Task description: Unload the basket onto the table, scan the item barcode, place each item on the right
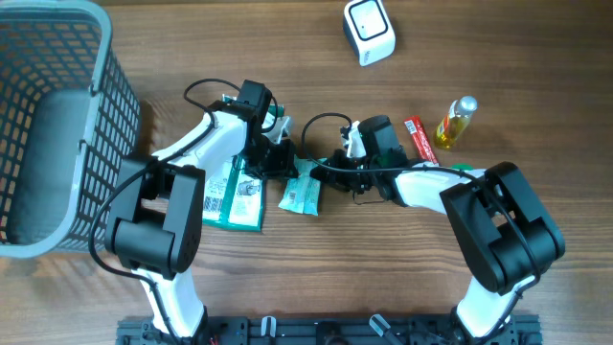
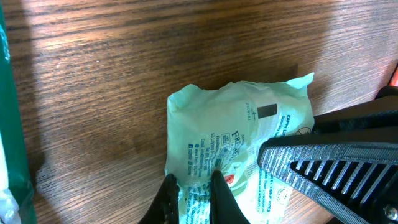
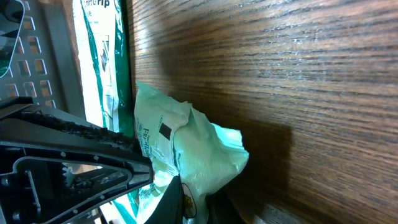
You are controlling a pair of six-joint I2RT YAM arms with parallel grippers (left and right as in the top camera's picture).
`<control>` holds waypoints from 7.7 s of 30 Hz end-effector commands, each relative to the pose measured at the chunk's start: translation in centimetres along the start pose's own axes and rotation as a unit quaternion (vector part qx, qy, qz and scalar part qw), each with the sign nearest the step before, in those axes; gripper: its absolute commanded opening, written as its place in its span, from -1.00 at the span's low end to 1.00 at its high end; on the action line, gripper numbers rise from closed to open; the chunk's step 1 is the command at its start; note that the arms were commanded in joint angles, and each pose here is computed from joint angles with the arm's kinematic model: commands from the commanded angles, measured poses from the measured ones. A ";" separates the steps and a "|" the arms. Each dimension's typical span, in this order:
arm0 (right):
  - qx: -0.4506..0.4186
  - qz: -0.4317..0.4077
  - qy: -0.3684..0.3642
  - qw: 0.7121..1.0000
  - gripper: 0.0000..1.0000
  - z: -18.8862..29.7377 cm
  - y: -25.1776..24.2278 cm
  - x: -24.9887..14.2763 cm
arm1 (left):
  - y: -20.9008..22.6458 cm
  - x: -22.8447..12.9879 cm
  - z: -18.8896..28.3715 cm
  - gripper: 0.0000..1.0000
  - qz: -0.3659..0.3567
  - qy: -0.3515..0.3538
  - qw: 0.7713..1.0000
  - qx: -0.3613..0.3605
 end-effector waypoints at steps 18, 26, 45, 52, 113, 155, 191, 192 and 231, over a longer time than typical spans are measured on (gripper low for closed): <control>-0.019 0.011 0.003 1.000 -0.91 -0.6 -1.1 -0.5 | 9.5 5.1 13.1 -0.07 0.111 -0.217 0.943 0.224; -0.019 0.011 0.003 1.000 -0.92 -0.6 -1.1 -0.5 | 11.0 4.9 13.8 1.00 0.131 -0.218 0.940 0.227; -0.028 0.024 -0.004 0.999 -0.92 -0.6 -1.3 -0.4 | 11.0 4.9 13.8 1.00 0.131 -0.218 0.940 0.227; -0.040 0.009 0.007 0.999 -0.90 -0.6 -1.8 -0.8 | 11.0 4.9 13.8 1.00 0.131 -0.218 0.940 0.227; -0.377 0.479 -0.261 0.748 -0.92 25.0 23.0 12.5 | 11.0 4.9 13.8 1.00 0.131 -0.218 0.940 0.227; -0.553 0.455 -0.366 0.594 -0.92 3.4 8.1 28.2 | 11.0 4.9 13.8 1.00 0.131 -0.218 0.940 0.227; -0.494 0.083 0.025 0.865 0.99 9.1 0.4 6.0 | 11.0 4.9 13.8 1.00 0.131 -0.218 0.940 0.227; -0.485 0.083 0.023 0.870 0.99 9.7 1.7 6.2 | 11.0 4.9 13.8 1.00 0.131 -0.218 0.940 0.227; -0.249 0.127 0.014 0.960 0.99 0.9 6.2 -0.3 | 11.0 4.9 13.8 1.00 0.131 -0.218 0.940 0.227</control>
Point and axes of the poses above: each gripper's point midway between its finger pads, its own z axis back along the fingers, its own y axis along the line the jaws close on, x = y × z, the point moved 6 cm from there along z, back along the fingers, and after that the axes turned 2 degrees about z, right-handed, at the moved point
